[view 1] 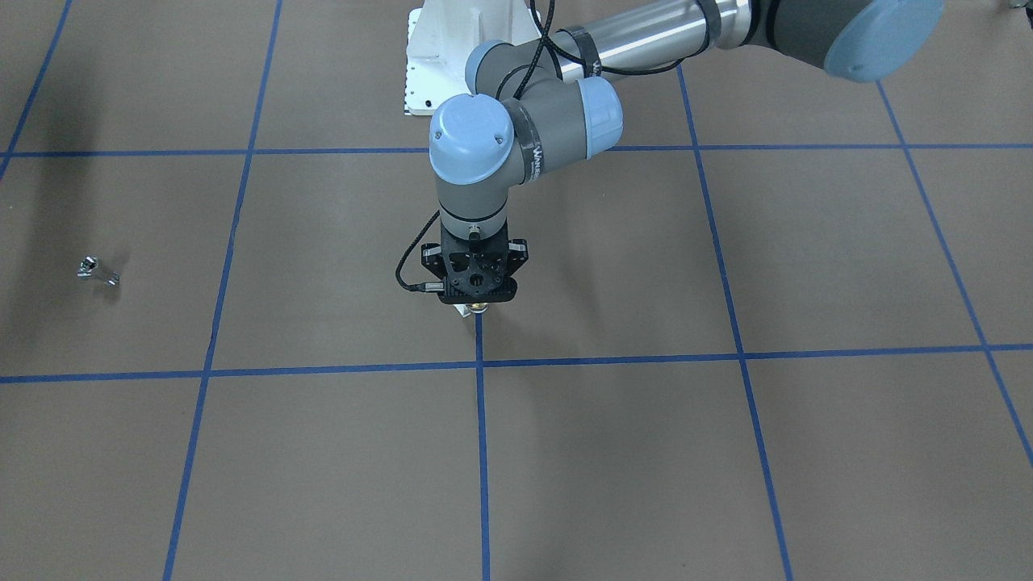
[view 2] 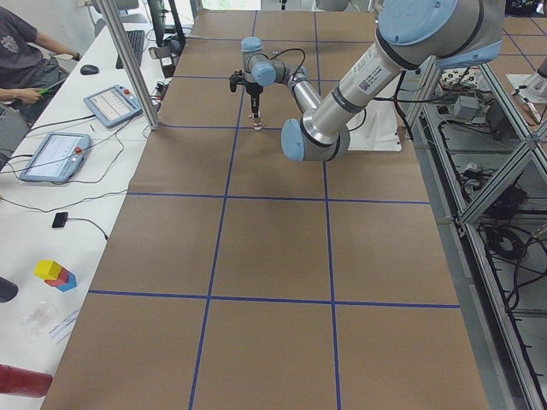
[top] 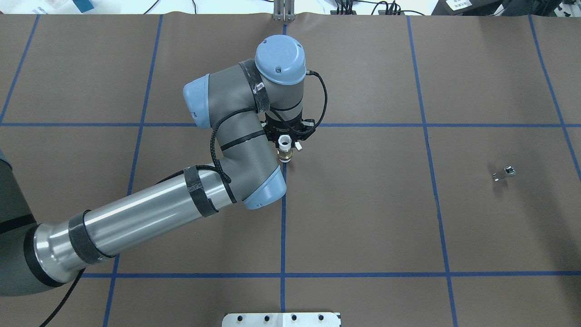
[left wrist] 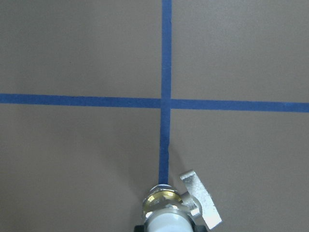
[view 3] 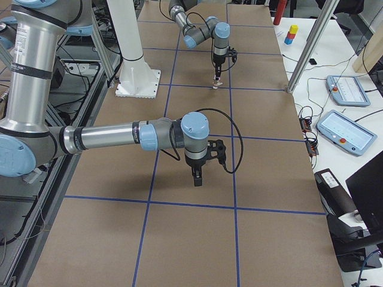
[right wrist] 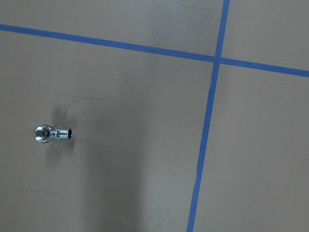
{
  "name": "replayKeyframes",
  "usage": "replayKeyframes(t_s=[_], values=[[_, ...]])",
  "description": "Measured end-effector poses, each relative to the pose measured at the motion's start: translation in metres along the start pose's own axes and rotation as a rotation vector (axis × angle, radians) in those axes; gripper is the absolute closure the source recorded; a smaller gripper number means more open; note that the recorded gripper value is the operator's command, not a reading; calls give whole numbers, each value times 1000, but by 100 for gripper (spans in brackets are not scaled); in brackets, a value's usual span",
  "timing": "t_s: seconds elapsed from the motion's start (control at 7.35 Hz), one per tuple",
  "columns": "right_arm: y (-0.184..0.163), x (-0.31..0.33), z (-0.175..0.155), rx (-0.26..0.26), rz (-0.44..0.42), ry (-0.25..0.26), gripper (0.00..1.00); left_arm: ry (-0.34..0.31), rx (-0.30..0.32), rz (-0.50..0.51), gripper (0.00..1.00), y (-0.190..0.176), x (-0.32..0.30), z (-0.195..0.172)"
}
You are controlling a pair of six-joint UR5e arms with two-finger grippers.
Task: Assemble PPR valve and pipe with both arms
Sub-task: 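Lower the valve upright onto the table center with the left gripper, then release the valve and withdraw the left gripper while the right gripper reaches the chrome fitting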
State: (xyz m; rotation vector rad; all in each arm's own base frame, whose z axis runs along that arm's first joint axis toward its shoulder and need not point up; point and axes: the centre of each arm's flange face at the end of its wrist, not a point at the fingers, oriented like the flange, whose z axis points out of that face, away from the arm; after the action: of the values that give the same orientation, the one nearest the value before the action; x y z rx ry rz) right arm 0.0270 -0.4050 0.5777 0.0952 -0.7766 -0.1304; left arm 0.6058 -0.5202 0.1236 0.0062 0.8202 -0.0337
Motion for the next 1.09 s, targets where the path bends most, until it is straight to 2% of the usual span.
replayKeyframes(t_s=[0.14,0.27,0.82,1.09], values=[[0,0,0,0,0,0,0,1,1,1,19,0,0,0],[0,0,0,0,0,0,0,1,2,2,12,0,0,0],[0,0,0,0,3,-2,0,7,18,7,8,1,1,-7],[-4,2,9,-13,6,-2,0,52,43,18,8,11,-16,-38]])
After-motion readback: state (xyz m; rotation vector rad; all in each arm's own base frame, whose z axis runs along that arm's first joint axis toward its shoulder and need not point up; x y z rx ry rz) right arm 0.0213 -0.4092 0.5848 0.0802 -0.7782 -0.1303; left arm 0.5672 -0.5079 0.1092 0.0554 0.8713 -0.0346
